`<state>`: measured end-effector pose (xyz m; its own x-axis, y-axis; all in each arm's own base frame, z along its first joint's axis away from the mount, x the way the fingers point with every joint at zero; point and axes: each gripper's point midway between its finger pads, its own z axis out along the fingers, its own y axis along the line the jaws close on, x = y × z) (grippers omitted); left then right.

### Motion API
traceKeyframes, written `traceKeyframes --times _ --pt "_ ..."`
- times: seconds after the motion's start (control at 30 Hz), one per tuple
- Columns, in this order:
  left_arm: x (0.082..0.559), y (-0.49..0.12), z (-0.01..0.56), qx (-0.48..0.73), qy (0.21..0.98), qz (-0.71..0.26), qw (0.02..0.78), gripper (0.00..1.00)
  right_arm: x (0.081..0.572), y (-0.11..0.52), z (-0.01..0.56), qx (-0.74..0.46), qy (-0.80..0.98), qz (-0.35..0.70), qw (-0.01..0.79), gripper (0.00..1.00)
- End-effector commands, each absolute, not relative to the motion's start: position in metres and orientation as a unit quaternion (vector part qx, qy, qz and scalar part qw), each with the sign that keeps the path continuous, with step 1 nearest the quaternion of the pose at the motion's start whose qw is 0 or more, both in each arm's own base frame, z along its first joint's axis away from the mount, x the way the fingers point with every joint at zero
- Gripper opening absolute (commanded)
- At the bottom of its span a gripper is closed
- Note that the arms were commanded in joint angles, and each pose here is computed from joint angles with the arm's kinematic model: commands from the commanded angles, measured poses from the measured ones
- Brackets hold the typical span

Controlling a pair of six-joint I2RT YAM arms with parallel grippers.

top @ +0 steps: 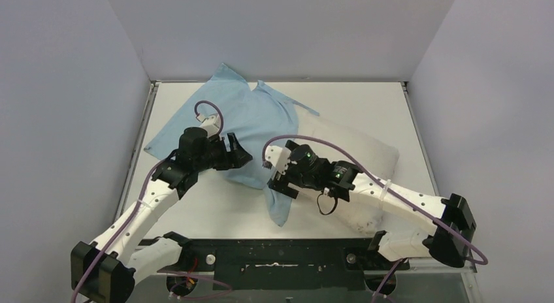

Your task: Put the pillow into the pillowcase

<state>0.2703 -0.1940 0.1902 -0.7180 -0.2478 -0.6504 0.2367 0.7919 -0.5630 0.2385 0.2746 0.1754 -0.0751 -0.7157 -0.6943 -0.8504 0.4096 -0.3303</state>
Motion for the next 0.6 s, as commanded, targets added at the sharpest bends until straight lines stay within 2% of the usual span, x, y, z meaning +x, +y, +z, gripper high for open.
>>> traceKeyframes --times 0.0,0.17,0.23,0.27,0.37,0.4,0.47,0.53,0.57 --pt "0.261 -0.196 0.205 -0.006 0.845 -0.361 0.393 0.69 0.243 0.262 0.164 -0.555 0.711 -0.012 0.432 1.0" --pt "0.247 -0.196 0.191 -0.022 0.848 -0.378 0.372 0.69 0.271 0.246 0.137 -0.53 0.714 -0.125 0.44 0.98" --pt "0.243 -0.199 0.186 -0.026 0.844 -0.392 0.365 0.68 0.274 0.256 0.133 -0.53 0.724 -0.091 0.432 0.9" --pt "0.242 -0.202 0.185 -0.025 0.841 -0.4 0.363 0.67 0.274 0.264 0.134 -0.524 0.732 -0.062 0.431 0.8" --pt "0.239 -0.209 0.179 -0.029 0.837 -0.423 0.346 0.66 0.276 0.283 0.156 -0.503 0.736 -0.012 0.453 0.32" --pt "0.237 -0.211 0.178 -0.029 0.835 -0.43 0.341 0.66 0.278 0.288 0.167 -0.496 0.735 -0.005 0.463 0.19" --pt "0.234 -0.213 0.179 -0.028 0.832 -0.439 0.337 0.66 0.283 0.294 0.191 -0.473 0.736 0.011 0.483 0.06" --pt "0.23 -0.213 0.179 -0.023 0.829 -0.442 0.341 0.67 0.286 0.303 0.221 -0.443 0.741 0.05 0.503 0.0" --pt "0.228 -0.211 0.178 -0.023 0.829 -0.44 0.344 0.68 0.286 0.308 0.237 -0.426 0.741 0.073 0.515 0.0"
